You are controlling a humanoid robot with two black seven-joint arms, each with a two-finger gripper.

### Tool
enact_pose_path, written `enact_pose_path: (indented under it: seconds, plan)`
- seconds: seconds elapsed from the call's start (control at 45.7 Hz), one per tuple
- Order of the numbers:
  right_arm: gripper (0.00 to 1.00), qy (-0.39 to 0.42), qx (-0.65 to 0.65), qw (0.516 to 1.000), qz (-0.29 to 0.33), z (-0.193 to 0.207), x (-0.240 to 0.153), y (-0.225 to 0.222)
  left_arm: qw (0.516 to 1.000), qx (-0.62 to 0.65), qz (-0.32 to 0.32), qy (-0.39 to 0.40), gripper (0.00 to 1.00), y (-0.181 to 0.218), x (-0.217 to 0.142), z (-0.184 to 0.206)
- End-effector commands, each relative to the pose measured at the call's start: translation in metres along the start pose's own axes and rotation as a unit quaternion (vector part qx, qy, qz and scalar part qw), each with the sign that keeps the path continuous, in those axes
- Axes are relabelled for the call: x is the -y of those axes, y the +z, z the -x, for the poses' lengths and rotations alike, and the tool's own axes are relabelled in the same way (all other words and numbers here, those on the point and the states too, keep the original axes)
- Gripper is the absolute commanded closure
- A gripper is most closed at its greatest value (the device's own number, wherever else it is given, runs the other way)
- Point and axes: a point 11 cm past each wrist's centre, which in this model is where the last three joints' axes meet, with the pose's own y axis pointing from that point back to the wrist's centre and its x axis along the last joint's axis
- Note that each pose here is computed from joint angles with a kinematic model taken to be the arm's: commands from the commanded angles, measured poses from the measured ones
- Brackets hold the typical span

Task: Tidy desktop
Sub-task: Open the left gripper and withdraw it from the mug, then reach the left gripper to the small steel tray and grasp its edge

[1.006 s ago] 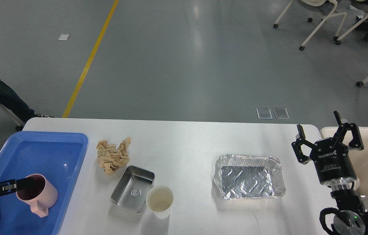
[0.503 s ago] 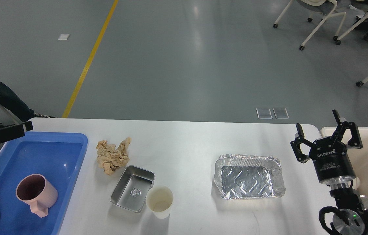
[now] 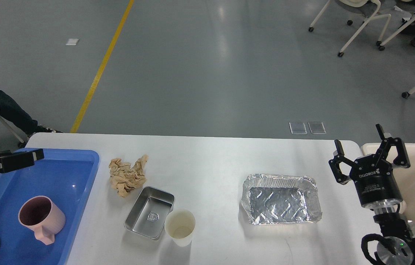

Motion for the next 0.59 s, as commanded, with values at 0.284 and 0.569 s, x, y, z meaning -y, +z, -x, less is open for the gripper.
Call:
enact_pose_path:
  seconds: [0.284, 0.569]
  plan:
    - [0.0, 0.002, 0.001, 1.0, 0.0, -0.001, -0.003, 0.0, 0.996, 0.012, 0.04, -0.078, 0.04, 0.07, 0.105, 0.064]
    - [0.0, 0.002, -0.001, 1.0, -0.001, -0.001, -0.003, -0.001, 0.992, 0.003, 0.047, -0.117, 0.04, 0.081, 0.137, 0.103]
